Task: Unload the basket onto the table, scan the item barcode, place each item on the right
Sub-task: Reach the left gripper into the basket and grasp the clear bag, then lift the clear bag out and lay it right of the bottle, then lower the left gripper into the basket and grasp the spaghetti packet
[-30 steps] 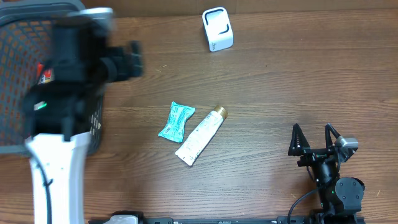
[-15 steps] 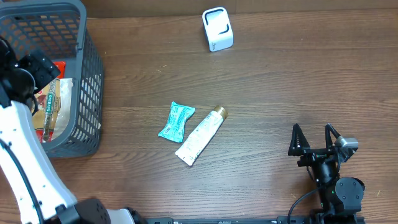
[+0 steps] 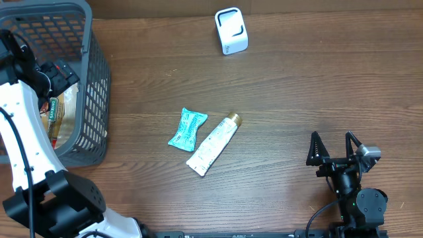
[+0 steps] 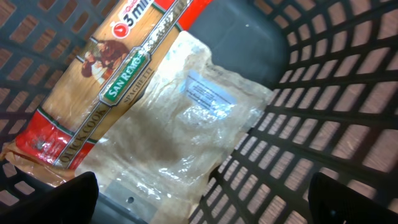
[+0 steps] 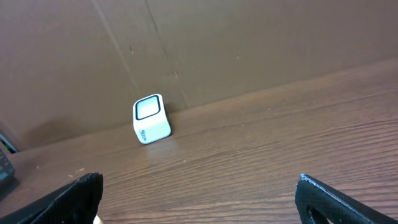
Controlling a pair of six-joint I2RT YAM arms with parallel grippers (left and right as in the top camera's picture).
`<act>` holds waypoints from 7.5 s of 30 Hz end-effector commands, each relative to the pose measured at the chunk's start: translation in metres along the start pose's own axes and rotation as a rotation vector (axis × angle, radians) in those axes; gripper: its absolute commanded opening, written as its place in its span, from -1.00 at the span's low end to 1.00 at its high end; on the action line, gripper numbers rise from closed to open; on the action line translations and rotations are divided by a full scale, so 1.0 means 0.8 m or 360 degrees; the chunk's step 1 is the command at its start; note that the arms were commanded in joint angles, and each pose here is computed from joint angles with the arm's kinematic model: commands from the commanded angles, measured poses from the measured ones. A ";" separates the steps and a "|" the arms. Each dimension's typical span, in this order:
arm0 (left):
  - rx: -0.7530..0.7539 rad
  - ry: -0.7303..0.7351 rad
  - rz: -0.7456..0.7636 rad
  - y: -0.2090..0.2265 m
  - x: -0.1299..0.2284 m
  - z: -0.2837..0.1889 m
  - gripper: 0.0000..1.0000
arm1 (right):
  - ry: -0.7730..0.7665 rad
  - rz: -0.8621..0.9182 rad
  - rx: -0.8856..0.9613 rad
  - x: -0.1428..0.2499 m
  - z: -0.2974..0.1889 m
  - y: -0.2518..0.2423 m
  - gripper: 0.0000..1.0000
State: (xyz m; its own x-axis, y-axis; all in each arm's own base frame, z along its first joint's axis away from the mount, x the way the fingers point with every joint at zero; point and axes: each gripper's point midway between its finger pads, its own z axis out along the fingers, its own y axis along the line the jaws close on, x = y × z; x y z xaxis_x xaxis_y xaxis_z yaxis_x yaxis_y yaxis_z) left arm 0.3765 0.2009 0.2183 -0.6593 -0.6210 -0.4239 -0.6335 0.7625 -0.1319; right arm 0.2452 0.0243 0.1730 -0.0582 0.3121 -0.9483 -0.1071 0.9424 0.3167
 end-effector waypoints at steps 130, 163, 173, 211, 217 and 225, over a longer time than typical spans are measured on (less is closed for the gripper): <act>0.0358 -0.0707 0.0396 -0.059 -0.084 -0.136 -0.92 | -0.0002 0.0006 -0.0008 0.003 0.000 0.001 1.00; 0.1156 0.0308 0.1432 -0.363 0.302 -0.089 -0.92 | -0.0002 0.0006 -0.0008 0.003 0.000 0.001 1.00; 0.1123 0.0670 0.1593 -0.428 0.443 -0.006 -0.91 | -0.0002 0.0006 -0.0008 0.003 0.000 0.001 1.00; 0.0414 -0.0508 0.0480 -0.209 -0.022 -0.178 1.00 | -0.0002 0.0006 -0.0008 0.003 0.000 0.001 1.00; 0.0133 -0.0452 0.0115 -0.071 -0.066 -0.147 0.99 | -0.0003 0.0006 -0.0009 0.003 0.000 0.001 1.00; -0.0069 -0.0268 0.0076 0.024 -0.054 -0.048 0.99 | -0.0003 0.0006 -0.0009 0.003 0.000 0.001 1.00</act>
State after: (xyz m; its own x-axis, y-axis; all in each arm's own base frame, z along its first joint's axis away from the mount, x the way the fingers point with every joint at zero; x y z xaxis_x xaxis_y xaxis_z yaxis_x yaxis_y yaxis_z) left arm 0.3814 0.2254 0.3006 -0.5475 -0.5751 -0.6079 -0.6452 0.7527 -0.1311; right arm 0.2452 0.0243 0.1729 -0.0586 0.3121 -0.9483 -0.1070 0.9425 0.3168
